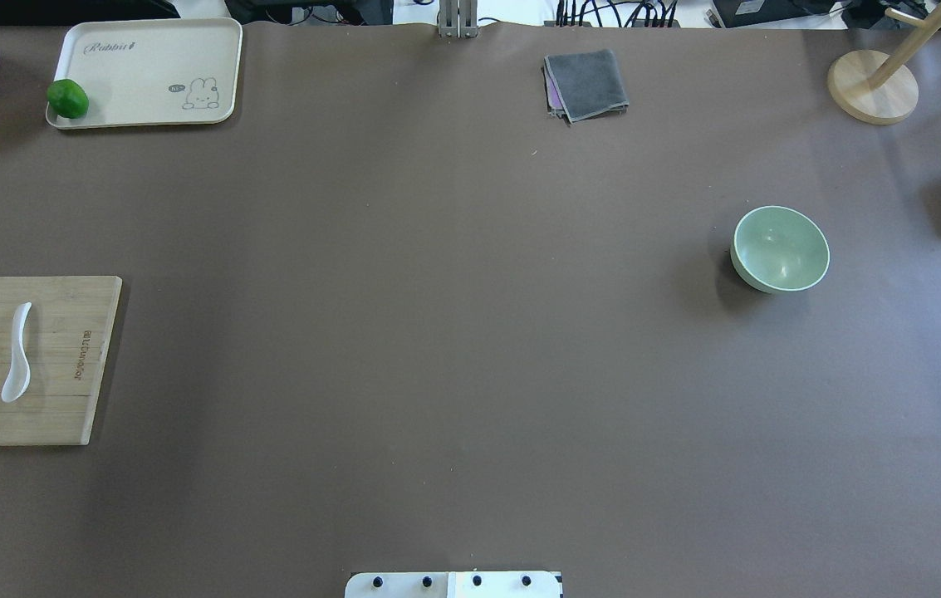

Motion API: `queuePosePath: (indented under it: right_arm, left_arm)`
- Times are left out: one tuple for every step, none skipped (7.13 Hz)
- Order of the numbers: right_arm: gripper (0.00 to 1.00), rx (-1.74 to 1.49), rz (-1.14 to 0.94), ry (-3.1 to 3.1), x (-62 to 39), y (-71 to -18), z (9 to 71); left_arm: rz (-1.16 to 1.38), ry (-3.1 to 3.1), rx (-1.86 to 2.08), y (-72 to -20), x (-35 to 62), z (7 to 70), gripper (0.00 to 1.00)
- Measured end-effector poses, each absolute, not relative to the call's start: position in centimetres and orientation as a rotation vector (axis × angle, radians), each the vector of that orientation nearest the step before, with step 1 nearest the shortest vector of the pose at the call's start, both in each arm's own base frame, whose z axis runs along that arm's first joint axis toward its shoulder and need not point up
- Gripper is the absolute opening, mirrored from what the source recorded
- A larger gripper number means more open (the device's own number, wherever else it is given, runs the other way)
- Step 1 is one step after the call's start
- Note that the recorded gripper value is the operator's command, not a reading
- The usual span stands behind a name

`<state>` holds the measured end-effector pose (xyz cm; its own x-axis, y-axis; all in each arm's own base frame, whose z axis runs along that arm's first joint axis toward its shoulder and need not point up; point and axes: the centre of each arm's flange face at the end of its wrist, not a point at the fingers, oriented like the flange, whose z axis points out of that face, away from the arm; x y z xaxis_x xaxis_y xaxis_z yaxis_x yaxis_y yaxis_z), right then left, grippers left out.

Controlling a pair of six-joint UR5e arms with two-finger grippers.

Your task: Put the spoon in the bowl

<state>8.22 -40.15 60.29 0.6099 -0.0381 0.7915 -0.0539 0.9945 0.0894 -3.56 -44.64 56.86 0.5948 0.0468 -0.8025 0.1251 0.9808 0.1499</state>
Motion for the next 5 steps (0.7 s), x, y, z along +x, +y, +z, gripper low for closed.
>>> queuePosePath:
  right_arm:
    - [1.0, 0.102, -0.002, -0.926, 7.5, -40.6, 60.0]
    - [1.0, 0.079, 0.002, -0.937, 5.8, -41.9, 59.0]
    - [1.0, 0.051, 0.016, -0.943, 3.6, -43.6, 57.6]
    - [1.0, 0.048, -0.004, -0.941, 0.9, -45.1, 56.4]
    - [1.0, 0.061, -0.035, -0.941, -1.6, -46.3, 56.1]
  left_arm:
    - [-0.018, 0.941, 0.236, -44.9, -3.1, 56.1, 0.98]
    - [0.007, 0.955, 0.265, -45.1, -1.7, 55.4, 0.98]
    - [0.015, 0.973, 0.264, -45.1, 0.1, 54.8, 0.98]
    - [0.019, 0.982, 0.249, -45.3, 2.3, 54.3, 0.98]
    - [0.015, 0.975, 0.229, -45.5, 4.3, 53.9, 0.98]
